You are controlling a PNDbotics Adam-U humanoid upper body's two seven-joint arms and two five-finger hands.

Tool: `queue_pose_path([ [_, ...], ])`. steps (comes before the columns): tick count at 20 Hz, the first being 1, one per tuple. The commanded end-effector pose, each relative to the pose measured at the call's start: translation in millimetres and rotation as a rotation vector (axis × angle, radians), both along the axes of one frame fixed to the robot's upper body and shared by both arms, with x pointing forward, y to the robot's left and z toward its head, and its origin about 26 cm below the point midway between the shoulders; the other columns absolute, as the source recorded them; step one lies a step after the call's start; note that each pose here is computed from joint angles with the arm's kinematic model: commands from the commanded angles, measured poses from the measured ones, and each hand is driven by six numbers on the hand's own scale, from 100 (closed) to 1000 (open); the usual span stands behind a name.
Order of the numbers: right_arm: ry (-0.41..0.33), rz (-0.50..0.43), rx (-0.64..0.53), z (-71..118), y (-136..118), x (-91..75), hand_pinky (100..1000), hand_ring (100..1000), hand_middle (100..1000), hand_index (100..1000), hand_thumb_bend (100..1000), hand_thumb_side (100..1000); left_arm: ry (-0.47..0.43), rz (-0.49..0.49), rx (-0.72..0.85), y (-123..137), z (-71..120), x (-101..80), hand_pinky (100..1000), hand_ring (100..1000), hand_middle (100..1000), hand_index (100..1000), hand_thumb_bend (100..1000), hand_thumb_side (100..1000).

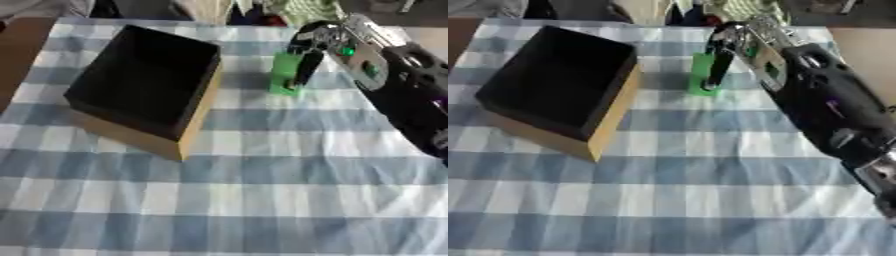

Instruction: Pick up objects on the table and place them in the box.

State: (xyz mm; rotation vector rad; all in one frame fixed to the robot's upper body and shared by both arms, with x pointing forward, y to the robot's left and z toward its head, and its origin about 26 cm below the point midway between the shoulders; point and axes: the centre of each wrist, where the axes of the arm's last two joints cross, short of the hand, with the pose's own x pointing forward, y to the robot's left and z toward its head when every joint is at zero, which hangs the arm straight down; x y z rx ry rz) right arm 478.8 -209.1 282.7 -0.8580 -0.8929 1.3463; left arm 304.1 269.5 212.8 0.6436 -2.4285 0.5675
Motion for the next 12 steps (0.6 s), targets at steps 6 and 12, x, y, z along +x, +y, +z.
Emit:
queue_pose_path([
  [6, 0.036, -0.107, 0.06, 30.5, 6.0, -7.3, 952, 947, 551, 667, 100, 100, -0.026, -0.004, 0.016, 0.5, 7.8, -1.8, 606, 721, 578, 710, 273, 360],
  [12, -0.067, -0.062, 0.072, 62.6, 21.1, -26.3, 948, 932, 524, 641, 100, 100, -0.024, -0.003, 0.02, 1.0, 7.9, -1.9, 608, 721, 579, 711, 274, 359],
])
